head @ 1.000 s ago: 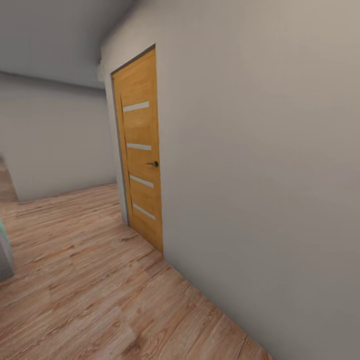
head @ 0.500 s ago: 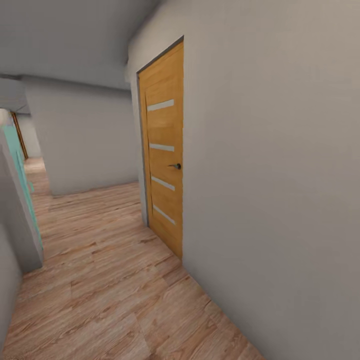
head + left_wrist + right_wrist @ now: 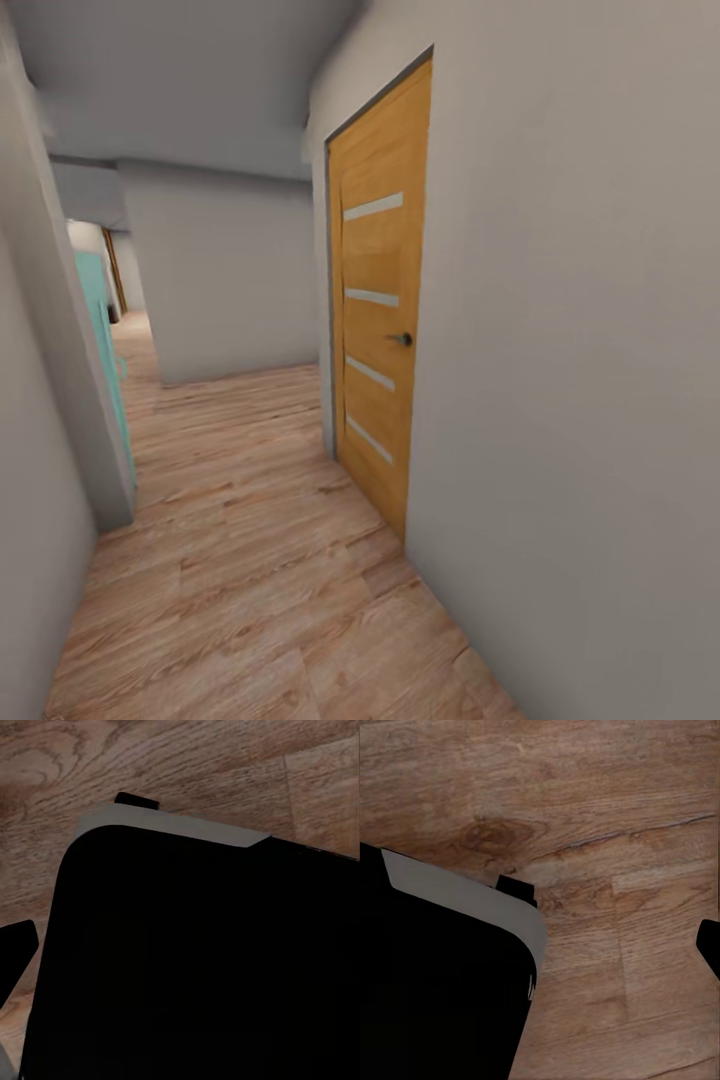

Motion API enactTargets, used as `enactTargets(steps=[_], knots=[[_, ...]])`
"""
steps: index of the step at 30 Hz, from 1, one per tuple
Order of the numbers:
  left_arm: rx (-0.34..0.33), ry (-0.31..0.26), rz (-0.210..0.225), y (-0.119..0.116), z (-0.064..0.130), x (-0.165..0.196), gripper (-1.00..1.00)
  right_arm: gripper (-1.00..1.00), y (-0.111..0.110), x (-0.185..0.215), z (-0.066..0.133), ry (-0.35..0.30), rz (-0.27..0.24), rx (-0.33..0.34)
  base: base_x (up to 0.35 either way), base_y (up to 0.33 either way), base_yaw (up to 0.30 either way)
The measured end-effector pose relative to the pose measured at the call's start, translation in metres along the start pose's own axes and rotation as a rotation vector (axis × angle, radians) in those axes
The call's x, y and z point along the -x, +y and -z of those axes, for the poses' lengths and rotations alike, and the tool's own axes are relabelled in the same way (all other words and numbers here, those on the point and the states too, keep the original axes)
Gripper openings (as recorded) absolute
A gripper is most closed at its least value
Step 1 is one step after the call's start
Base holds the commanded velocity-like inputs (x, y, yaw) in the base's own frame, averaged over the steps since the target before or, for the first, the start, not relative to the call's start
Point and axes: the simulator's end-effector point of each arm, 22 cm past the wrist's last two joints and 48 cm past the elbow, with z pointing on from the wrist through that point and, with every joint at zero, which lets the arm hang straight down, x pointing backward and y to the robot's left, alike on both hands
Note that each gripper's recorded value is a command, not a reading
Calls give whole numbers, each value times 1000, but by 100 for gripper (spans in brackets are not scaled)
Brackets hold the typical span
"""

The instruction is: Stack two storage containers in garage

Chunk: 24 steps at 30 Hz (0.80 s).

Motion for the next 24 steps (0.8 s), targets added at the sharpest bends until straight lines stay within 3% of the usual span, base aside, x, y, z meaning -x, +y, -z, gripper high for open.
enactTargets(steps=[24], knots=[[1, 0, 2, 1, 0, 0, 100, 100, -11, -3, 0, 2, -2, -14, 322, 0, 286]])
